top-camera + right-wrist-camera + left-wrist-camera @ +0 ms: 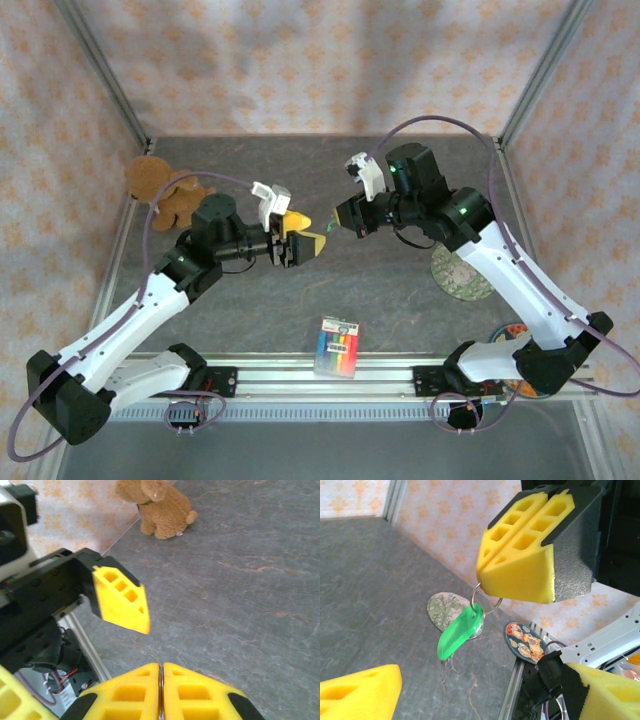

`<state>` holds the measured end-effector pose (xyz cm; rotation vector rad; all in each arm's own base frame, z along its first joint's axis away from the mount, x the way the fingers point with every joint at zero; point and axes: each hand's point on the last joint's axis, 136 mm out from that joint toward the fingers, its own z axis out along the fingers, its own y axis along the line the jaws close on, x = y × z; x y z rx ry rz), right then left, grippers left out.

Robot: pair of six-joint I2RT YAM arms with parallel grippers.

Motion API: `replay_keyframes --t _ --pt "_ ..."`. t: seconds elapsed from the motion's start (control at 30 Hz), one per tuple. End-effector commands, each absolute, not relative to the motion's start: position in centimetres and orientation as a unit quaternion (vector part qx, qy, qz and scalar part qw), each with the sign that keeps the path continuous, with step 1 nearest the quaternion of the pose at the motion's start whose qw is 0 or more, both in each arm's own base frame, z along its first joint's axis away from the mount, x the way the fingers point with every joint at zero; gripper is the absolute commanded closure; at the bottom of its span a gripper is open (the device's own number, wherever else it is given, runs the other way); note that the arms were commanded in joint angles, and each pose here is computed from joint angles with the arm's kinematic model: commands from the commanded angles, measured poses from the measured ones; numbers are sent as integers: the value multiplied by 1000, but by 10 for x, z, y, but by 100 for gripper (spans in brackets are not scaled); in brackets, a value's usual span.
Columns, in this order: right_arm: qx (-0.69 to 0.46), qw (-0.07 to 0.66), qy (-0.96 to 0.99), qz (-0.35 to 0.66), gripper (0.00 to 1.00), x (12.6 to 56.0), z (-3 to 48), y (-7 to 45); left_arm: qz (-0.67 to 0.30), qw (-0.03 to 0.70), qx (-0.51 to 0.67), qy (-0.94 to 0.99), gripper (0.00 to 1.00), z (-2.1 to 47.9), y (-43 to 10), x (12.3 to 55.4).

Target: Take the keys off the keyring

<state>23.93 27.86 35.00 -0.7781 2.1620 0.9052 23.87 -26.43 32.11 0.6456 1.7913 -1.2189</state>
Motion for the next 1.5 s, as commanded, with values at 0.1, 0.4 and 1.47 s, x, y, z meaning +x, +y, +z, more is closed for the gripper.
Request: replay_keyframes --t 0.1,0.4,1.47 --pt "-321 334 795 391 91 220 376 285 -496 493 330 634 16 354 -269 224" --pt "-326 331 779 421 91 211 386 289 -541 433 361 624 16 359 -292 216" --pt "-321 336 779 422 89 208 384 285 -477 422 376 672 91 346 -285 216"
